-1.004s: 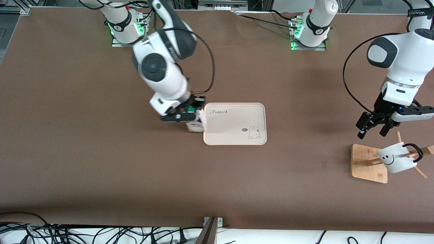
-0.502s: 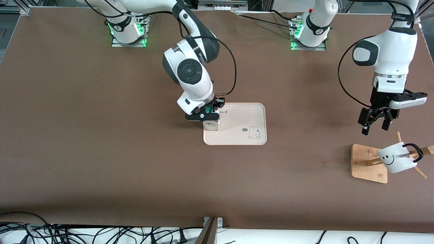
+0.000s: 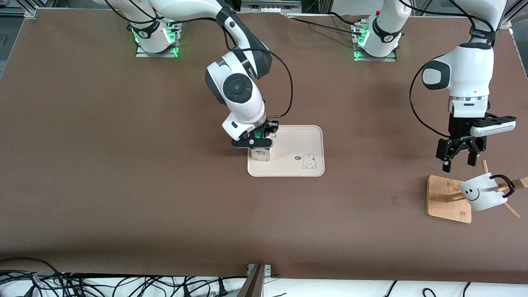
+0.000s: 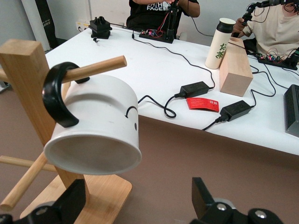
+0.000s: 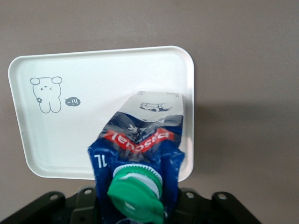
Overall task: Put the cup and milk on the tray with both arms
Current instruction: 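Carry the milk carton onto the white tray with the right gripper, then open the right gripper and withdraw it from the carton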
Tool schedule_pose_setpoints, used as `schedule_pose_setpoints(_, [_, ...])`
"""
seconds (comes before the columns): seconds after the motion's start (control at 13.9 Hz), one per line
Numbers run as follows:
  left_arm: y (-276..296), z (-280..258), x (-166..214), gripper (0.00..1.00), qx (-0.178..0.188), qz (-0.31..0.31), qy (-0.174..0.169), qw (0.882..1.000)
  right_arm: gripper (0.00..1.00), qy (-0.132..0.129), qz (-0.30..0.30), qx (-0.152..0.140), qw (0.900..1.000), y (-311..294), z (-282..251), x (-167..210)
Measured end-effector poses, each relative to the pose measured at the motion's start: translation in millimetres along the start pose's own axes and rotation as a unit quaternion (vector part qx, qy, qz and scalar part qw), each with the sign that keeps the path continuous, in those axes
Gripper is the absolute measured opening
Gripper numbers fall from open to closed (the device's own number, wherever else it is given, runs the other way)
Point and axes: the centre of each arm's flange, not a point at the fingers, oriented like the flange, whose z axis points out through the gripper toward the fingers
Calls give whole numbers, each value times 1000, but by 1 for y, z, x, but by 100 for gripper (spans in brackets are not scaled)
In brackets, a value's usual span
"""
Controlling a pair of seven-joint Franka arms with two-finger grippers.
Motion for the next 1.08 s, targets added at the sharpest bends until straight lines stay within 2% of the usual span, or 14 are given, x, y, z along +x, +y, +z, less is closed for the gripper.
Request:
schedule_pose_setpoints(0.22, [2,17,1,100,3,-8,-1,1000,80,6,17,3,1000,0,-3,3])
schedule_pose_setpoints(0.36, [2,27,5,100,5,-9,2,1000,100,22,29,12,999,0,-21,12])
schedule_pose_setpoints(0.5, [4,35,10,100,5,-8,7,1000,100,47,40,22,998,6,-51,26])
schedule_pose_setpoints(0.79, [6,44,24,100,4,-8,21,1000,100,86,83,18,993,62,-141,60])
schedule_pose_setpoints(0.93, [5,48,31,100,6,-9,27,1000,100,86,97,9,992,112,-194,72])
schedule_pose_setpoints(1.08, [3,51,32,100,7,-5,28,1000,100,54,90,0,994,178,-236,80])
